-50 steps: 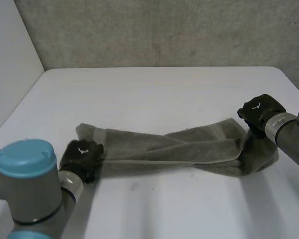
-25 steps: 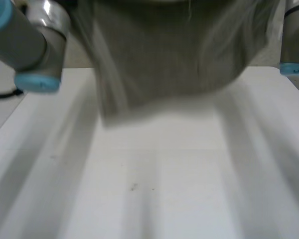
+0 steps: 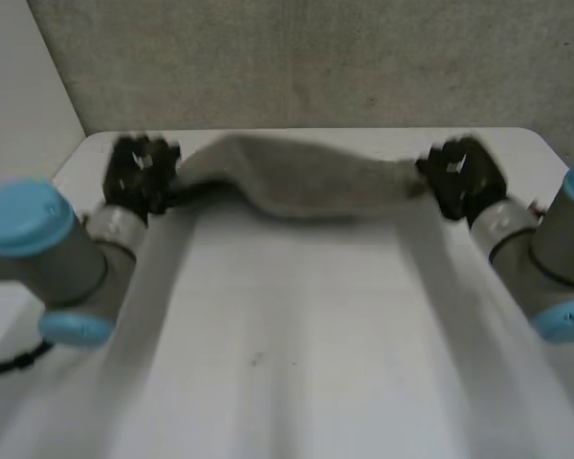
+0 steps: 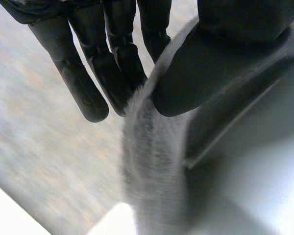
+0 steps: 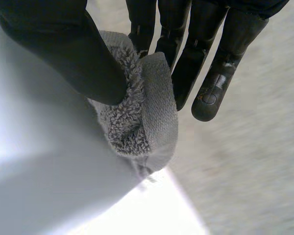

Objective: Fold the laundry

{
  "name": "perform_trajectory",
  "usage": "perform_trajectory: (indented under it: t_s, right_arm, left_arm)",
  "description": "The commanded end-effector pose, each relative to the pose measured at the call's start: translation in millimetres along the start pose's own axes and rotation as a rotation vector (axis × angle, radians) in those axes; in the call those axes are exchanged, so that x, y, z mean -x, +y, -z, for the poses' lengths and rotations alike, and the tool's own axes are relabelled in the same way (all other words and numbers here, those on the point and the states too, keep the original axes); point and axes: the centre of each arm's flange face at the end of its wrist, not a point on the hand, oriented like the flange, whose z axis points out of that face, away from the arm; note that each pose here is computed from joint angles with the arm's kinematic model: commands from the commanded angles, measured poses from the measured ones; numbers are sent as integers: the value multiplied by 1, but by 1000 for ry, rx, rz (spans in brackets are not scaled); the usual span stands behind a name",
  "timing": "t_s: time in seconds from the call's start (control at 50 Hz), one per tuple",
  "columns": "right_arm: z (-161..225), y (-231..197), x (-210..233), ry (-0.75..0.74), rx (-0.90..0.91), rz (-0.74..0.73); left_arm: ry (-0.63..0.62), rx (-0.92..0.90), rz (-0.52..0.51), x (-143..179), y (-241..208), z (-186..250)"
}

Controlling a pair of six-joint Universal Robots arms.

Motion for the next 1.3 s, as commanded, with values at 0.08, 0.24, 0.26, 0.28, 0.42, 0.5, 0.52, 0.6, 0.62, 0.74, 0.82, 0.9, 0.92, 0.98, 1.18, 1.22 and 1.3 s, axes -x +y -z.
perform_trajectory:
  t_s: [0.08, 0.24, 0.26, 0.28, 0.42, 0.5, 0.52, 0.6, 0.62, 0.74, 0.82, 0.9, 0.92, 0.98, 1.18, 1.22, 1.3]
  right_arm:
    - [44, 29, 20, -216, 285, 74]
    - [95, 17, -15, -313, 582, 107]
    - [105, 14, -21, -332, 612, 135]
    - [105, 14, -21, -332, 613, 135]
    - [123, 15, -42, -332, 646, 241]
    - [121, 18, -38, -320, 638, 235]
    - [120, 22, -35, -320, 636, 233]
    - [110, 35, -29, -327, 647, 242]
    - [104, 42, -26, -330, 660, 250]
    - [61, 32, -27, -192, 603, 331]
    - [28, 5, -47, -19, 473, 332]
    - [-15, -61, -105, 310, 155, 276]
    - [-15, -61, -105, 311, 154, 276]
    - [-23, -109, -143, 519, -97, 211]
    - [-2, -161, -172, 694, -435, 148]
    - [-5, -146, -156, 622, -394, 144]
    - [-8, -122, -135, 521, -321, 141]
  left_arm:
    - [170, 230, -20, -27, 41, 75]
    - [296, 494, -135, -6, 17, 131]
    - [333, 544, -160, -1, 7, 144]
    - [370, 590, -175, 2, -3, 156]
    - [465, 601, -183, 7, -34, 181]
    - [438, 516, -180, 8, -38, 169]
    - [429, 489, -187, 6, -36, 163]
    - [412, 468, -203, -5, -8, 131]
    - [412, 468, -203, -5, -8, 131]
    - [354, 438, -242, -10, 23, 67]
    - [205, 303, -297, 8, 1, 7]
    - [22, 80, -298, 36, -49, -39]
    - [-63, -52, -291, 51, -82, -56]
    - [-218, -309, -230, 81, -146, -72]
    - [-358, -595, -84, 116, -215, -61]
    - [-331, -540, -72, 112, -201, -61]
    - [-239, -365, -5, 95, -145, -54]
